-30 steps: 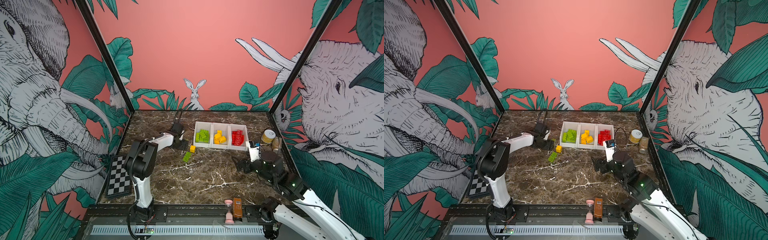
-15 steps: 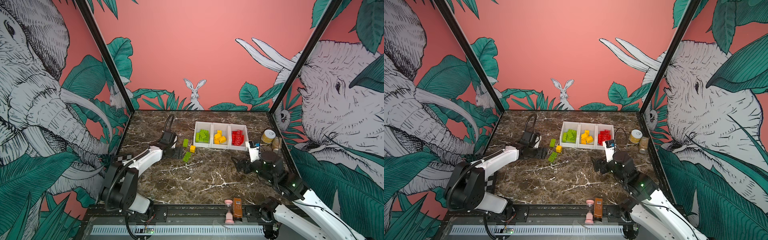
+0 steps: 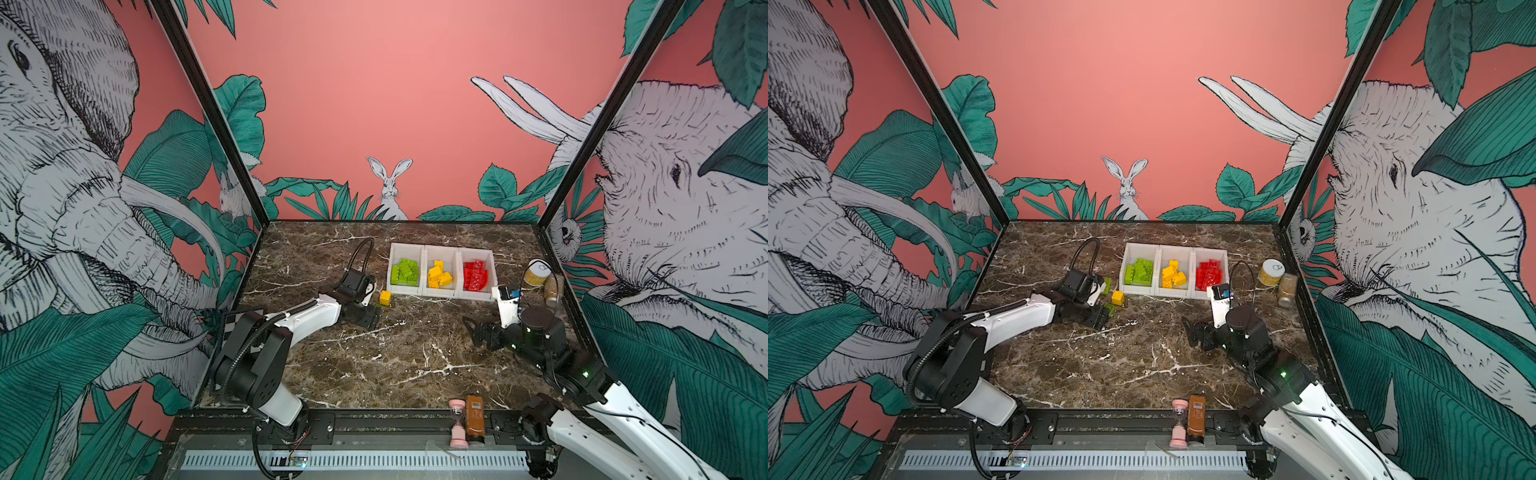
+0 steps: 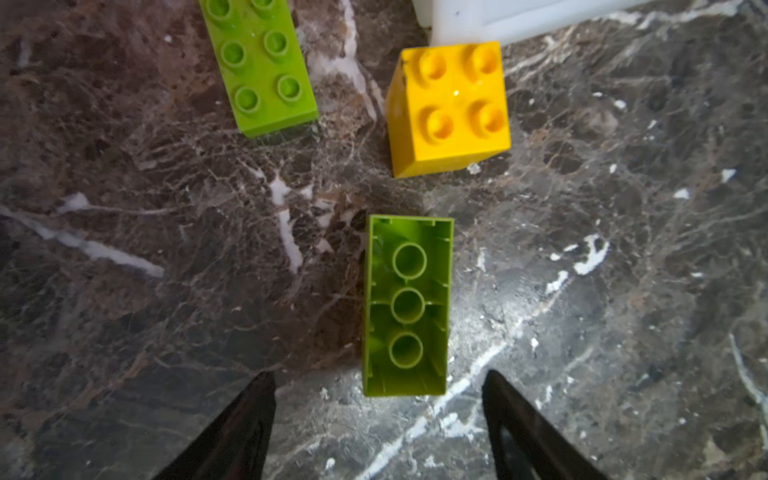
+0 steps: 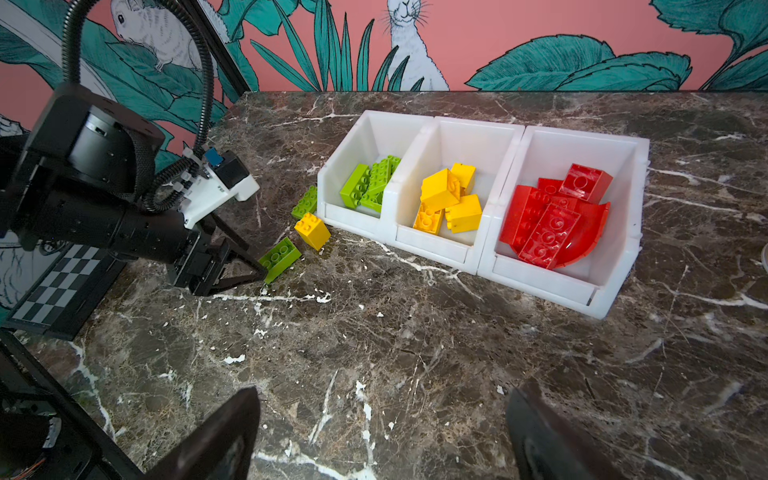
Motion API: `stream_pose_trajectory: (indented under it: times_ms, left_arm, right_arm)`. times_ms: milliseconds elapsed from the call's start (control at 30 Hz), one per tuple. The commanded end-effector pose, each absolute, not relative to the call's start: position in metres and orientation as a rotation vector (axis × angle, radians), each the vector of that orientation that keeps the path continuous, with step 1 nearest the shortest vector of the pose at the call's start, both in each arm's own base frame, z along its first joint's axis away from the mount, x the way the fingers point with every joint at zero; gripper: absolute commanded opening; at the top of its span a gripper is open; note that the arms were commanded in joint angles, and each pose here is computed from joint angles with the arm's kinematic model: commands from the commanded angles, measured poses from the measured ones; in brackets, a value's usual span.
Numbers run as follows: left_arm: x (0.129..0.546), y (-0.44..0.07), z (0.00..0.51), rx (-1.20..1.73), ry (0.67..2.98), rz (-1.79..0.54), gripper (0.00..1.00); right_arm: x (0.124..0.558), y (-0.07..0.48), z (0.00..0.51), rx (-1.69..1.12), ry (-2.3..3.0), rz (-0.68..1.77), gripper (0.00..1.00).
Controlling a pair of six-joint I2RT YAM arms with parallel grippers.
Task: Sort the legos into containers by color
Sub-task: 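Move the left gripper over the green and yellow bricks near the bin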
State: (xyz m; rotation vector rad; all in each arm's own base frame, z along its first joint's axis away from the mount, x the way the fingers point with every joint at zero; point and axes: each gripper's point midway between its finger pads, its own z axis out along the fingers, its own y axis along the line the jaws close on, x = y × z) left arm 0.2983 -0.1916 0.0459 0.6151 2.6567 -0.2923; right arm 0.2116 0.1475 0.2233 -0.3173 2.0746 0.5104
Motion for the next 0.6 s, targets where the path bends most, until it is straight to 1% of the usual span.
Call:
stream_pose_trajectory:
  times_ms: [0, 67, 133, 200, 333, 467, 567]
  left_arm:
    - [0.313, -0.207, 0.052, 0.685, 2.599, -0.279, 0.75]
    - [0.314, -0.211, 0.047, 0.72, 2.61, -0.242, 0.73]
    - [0.314, -0.211, 0.042, 0.723, 2.62, -0.216, 0.69]
    - [0.315, -0.211, 0.04, 0.72, 2.628, -0.207, 0.63]
    - [0.313, -0.206, 0.033, 0.718, 2.658, -0.173, 0.54]
    - [0.312, -0.206, 0.034, 0.719, 2.654, -0.176, 0.4]
    - [0.313, -0.206, 0.044, 0.708, 2.635, -0.18, 0.36]
  right_arm:
    - [0.215, 0.147, 0.231, -0.283, 2.041, 0.526, 0.92]
    - [0.214, 0.149, 0.229, -0.291, 2.05, 0.533, 0.92]
    - [0.214, 0.15, 0.228, -0.295, 2.055, 0.537, 0.92]
    - [0.214, 0.151, 0.225, -0.302, 2.063, 0.538, 0.92]
    - [0.217, 0.149, 0.222, -0.295, 2.073, 0.512, 0.92]
    - [0.219, 0.141, 0.224, -0.269, 2.054, 0.472, 0.92]
    - [0.22, 0.137, 0.223, -0.251, 2.04, 0.454, 0.92]
